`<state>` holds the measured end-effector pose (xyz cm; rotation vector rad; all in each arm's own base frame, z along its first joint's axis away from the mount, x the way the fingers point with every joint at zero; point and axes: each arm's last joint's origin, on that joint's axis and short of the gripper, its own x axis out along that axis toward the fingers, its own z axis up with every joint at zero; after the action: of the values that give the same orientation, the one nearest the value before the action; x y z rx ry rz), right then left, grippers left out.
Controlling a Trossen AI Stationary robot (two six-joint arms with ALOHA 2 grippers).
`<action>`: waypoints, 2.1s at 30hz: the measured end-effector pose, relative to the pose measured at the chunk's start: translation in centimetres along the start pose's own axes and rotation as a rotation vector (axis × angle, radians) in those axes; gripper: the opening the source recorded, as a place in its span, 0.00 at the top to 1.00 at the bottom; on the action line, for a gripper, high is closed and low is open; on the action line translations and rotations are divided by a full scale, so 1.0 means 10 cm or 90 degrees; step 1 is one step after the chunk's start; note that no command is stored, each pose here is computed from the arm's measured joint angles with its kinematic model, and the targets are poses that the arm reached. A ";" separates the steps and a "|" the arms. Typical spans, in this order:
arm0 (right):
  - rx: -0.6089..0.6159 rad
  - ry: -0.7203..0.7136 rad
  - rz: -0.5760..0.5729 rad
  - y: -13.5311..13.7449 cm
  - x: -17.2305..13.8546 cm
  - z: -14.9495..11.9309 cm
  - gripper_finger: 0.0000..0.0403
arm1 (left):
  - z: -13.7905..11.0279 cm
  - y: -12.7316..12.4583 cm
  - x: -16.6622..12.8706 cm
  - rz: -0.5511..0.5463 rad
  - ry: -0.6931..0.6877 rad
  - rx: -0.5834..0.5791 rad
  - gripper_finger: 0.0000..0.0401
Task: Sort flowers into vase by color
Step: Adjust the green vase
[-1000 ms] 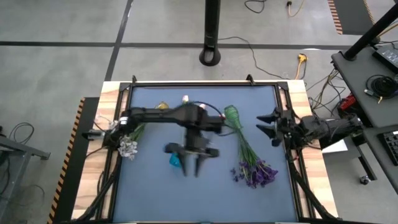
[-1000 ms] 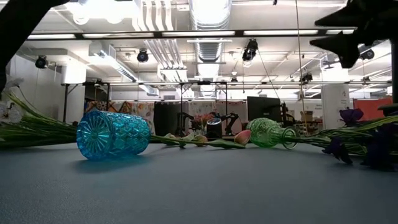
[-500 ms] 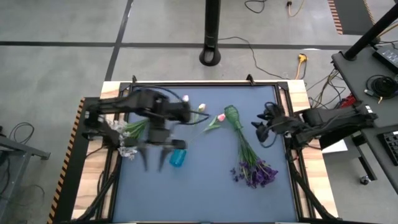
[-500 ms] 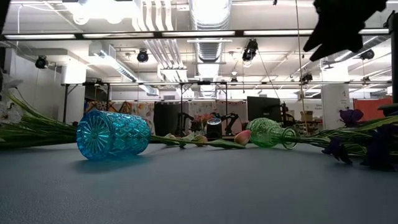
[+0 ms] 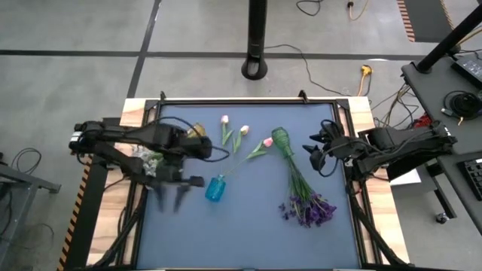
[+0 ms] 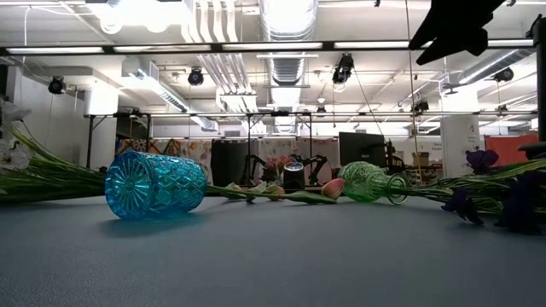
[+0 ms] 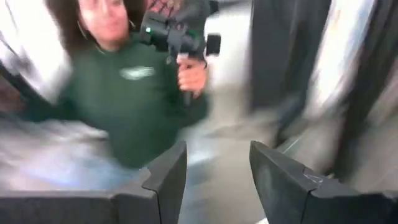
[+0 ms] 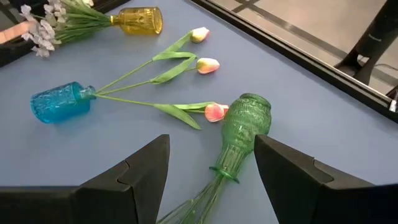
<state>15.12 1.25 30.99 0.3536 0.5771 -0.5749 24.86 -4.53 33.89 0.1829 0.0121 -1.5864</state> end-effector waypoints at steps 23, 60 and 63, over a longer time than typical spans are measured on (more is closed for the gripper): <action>-0.035 0.013 -0.022 -0.03 0.01 -0.04 0.44 | -0.63 1.03 -1.26 0.733 -0.068 -0.550 0.60; 0.033 0.060 -0.036 0.17 0.41 -0.02 0.44 | 0.25 -0.66 -0.46 0.804 -0.100 -0.128 0.60; 0.058 0.039 -0.031 0.17 0.44 0.03 0.44 | 0.30 -0.73 -0.46 0.802 -0.040 -0.157 0.60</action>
<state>19.31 0.67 28.91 0.4452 0.6218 -0.6395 17.38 -0.19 36.65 -0.0645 0.0347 -0.3242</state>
